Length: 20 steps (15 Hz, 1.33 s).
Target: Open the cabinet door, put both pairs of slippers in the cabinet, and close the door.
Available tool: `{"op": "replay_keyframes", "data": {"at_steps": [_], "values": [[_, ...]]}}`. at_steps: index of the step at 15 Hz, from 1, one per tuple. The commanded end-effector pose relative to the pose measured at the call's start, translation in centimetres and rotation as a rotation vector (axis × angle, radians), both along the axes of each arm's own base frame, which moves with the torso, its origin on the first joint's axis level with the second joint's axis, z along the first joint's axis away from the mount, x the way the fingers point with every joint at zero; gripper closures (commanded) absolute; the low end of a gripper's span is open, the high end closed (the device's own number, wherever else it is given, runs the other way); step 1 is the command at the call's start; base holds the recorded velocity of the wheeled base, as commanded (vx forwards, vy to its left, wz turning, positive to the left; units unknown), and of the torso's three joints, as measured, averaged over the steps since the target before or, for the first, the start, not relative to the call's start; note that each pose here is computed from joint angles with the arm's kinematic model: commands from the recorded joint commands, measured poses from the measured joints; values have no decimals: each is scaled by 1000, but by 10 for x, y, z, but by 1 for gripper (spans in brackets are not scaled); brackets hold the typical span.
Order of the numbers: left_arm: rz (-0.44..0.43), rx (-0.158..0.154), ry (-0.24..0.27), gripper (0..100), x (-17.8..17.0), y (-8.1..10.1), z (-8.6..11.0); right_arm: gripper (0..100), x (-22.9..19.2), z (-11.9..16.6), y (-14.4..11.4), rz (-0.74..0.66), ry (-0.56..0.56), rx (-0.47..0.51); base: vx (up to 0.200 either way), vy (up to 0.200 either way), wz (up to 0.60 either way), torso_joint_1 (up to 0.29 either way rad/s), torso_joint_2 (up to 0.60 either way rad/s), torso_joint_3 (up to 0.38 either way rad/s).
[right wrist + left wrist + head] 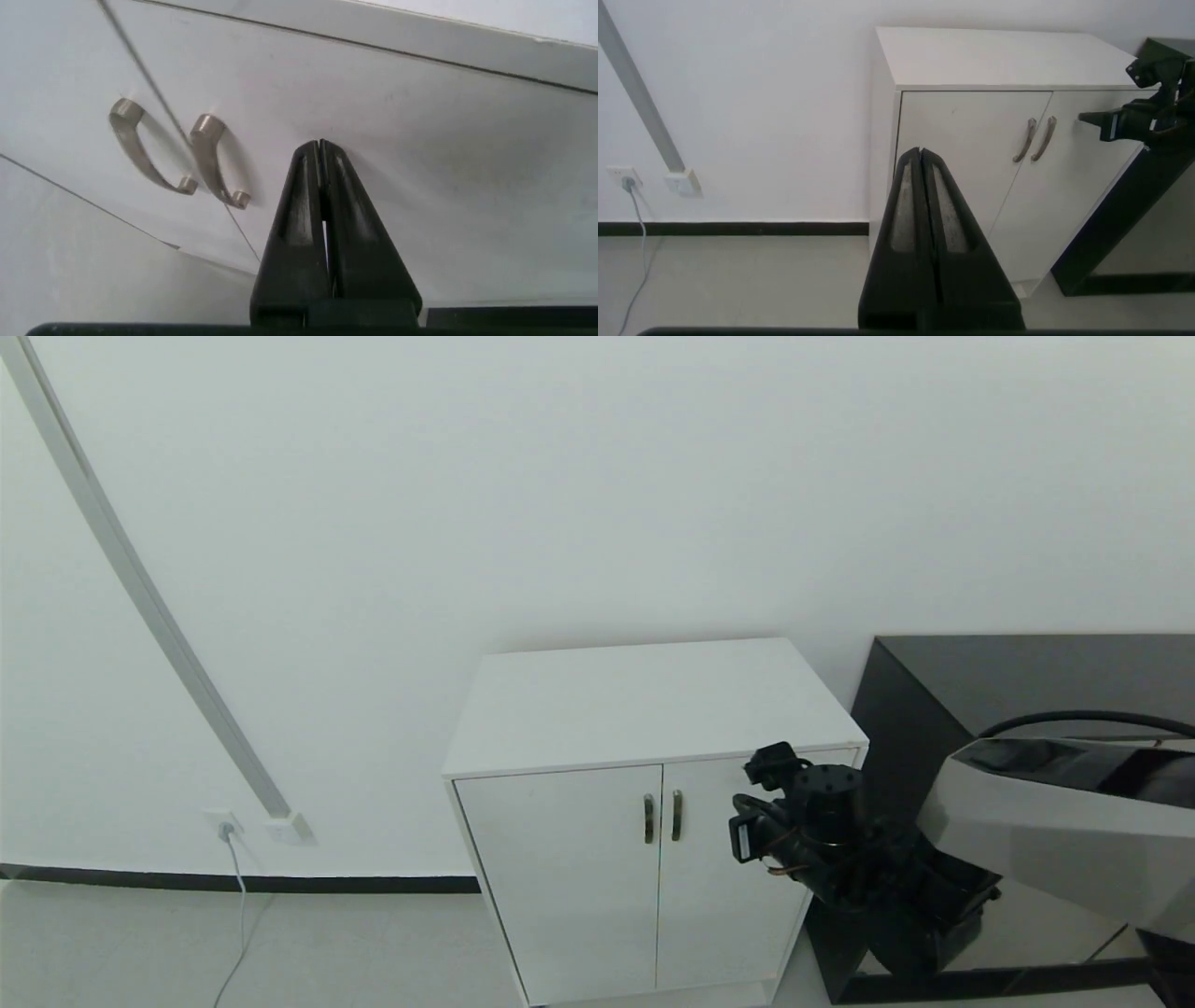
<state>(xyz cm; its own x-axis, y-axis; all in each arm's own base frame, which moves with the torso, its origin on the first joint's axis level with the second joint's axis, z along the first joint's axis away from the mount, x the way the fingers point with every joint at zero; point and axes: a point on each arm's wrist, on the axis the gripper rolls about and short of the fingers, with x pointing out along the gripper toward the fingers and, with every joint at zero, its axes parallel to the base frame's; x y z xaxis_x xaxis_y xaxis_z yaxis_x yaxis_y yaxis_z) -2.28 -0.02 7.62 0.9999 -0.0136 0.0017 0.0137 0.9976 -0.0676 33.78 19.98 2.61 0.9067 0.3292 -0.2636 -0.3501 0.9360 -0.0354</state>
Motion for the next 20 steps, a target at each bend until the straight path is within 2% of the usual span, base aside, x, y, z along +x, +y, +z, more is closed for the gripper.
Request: {"op": "replay_keyframes", "data": {"at_steps": [1,5,10,17,20], "values": [[0,0,-1,100,0,0,0,100,-43,47,-39,-45,-54,27,0,0,0,0,0,0],[0,0,0,100,0,0,0,100,-94,75,-90,-166,-62,9,0,0,0,0,0,0],[4,-3,-1,100,0,0,0,100,-130,88,-132,-264,-91,-28,0,0,0,0,0,0],[4,-3,-1,100,0,0,0,100,-183,87,-155,-284,-90,-34,0,0,0,0,0,0],[6,-3,-1,100,0,0,0,100,-193,92,-159,-294,-92,-34,0,0,0,0,0,0]]}}
